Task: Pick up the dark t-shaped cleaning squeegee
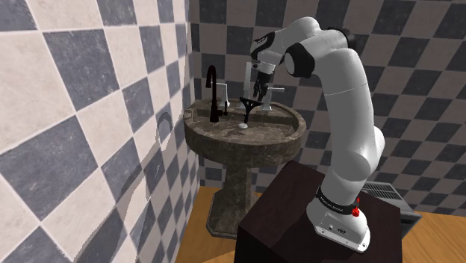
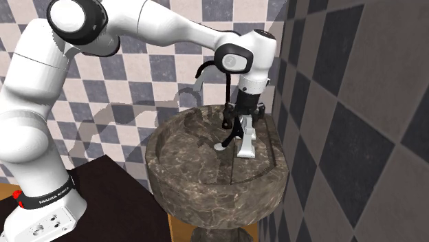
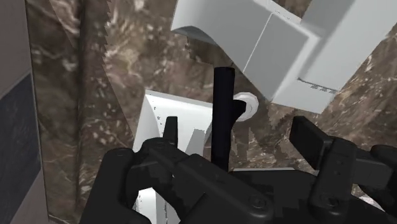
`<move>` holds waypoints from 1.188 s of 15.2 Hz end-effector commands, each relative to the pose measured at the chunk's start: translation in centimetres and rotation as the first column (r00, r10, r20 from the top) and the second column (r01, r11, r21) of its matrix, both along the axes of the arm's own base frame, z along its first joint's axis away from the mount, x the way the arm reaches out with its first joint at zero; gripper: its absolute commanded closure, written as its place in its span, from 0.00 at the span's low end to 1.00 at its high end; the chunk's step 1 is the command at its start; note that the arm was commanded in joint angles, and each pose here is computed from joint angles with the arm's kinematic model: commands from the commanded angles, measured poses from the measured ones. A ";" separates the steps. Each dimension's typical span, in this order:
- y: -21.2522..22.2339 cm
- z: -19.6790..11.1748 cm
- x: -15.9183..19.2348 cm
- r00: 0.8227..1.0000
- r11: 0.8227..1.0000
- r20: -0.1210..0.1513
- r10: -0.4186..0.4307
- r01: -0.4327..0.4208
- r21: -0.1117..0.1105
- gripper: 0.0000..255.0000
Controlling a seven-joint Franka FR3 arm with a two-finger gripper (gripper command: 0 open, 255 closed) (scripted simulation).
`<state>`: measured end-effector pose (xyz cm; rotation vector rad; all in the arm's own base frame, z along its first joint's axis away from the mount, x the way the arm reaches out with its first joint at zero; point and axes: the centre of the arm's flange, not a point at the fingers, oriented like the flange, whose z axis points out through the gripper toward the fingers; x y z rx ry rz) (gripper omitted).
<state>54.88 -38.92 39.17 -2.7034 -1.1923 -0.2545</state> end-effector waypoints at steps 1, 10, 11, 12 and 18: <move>-0.2 -1.1 0.3 1.000 1.000 0.001 0.006 -0.006 0.002 0.00; 0.0 -3.6 0.1 1.000 1.000 0.002 0.006 -0.006 0.002 1.00; 0.5 -3.6 0.2 1.000 1.000 0.002 0.006 -0.006 0.001 1.00; 0.9 -3.5 0.1 1.000 1.000 0.002 0.007 -0.007 0.001 1.00; -0.2 -3.5 0.3 1.000 1.000 0.001 0.006 -0.006 0.002 1.00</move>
